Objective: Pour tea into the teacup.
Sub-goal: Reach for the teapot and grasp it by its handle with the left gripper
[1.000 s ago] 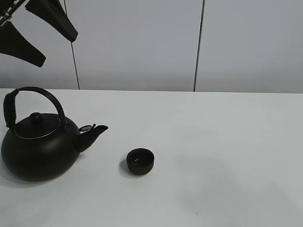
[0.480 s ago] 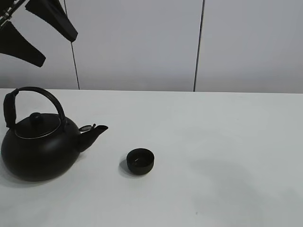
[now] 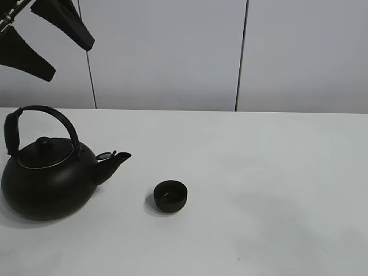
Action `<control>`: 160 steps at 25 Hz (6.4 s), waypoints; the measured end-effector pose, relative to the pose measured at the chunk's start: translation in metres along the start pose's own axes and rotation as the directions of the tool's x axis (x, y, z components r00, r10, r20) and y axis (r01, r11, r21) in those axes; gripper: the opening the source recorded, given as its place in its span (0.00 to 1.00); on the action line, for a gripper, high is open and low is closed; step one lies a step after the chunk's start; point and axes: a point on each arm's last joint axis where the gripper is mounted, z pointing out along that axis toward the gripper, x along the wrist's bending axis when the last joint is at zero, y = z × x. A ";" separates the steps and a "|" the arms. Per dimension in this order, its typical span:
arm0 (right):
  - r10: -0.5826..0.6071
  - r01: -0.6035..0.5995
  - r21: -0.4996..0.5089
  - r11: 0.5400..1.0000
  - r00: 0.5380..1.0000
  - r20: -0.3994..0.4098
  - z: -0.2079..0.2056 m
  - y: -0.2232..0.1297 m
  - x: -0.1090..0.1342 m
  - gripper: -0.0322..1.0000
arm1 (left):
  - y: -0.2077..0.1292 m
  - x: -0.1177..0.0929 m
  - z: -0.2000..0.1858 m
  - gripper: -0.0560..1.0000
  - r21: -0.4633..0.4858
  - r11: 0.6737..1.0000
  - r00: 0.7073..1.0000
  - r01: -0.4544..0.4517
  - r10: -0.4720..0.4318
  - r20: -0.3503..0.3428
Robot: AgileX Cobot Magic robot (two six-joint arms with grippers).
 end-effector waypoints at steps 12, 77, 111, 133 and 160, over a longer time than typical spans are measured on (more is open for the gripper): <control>0.000 0.000 0.000 1.000 1.000 -0.001 0.000 0.000 0.000 0.47 | 0.000 0.000 0.000 0.56 0.000 1.000 1.000 0.000 0.000 0.000; 0.000 0.000 -0.002 1.000 1.000 -0.001 0.000 0.000 0.000 0.47 | -0.131 0.049 -0.037 0.56 -0.464 0.508 0.673 -0.726 0.386 -0.631; 0.000 0.000 -0.004 1.000 1.000 -0.001 0.000 0.000 0.000 0.47 | -0.127 0.105 0.028 0.56 -0.436 0.686 0.796 -0.583 0.375 -0.475; 0.001 -0.001 -0.005 1.000 1.000 -0.002 0.000 0.000 0.000 0.47 | -0.118 0.126 0.056 0.54 -0.545 0.643 0.833 -0.538 0.308 -0.459; 0.001 -0.001 -0.005 1.000 1.000 -0.003 0.000 0.000 0.000 0.47 | -0.118 0.125 0.057 0.21 -0.522 0.606 0.793 -0.600 0.365 -0.488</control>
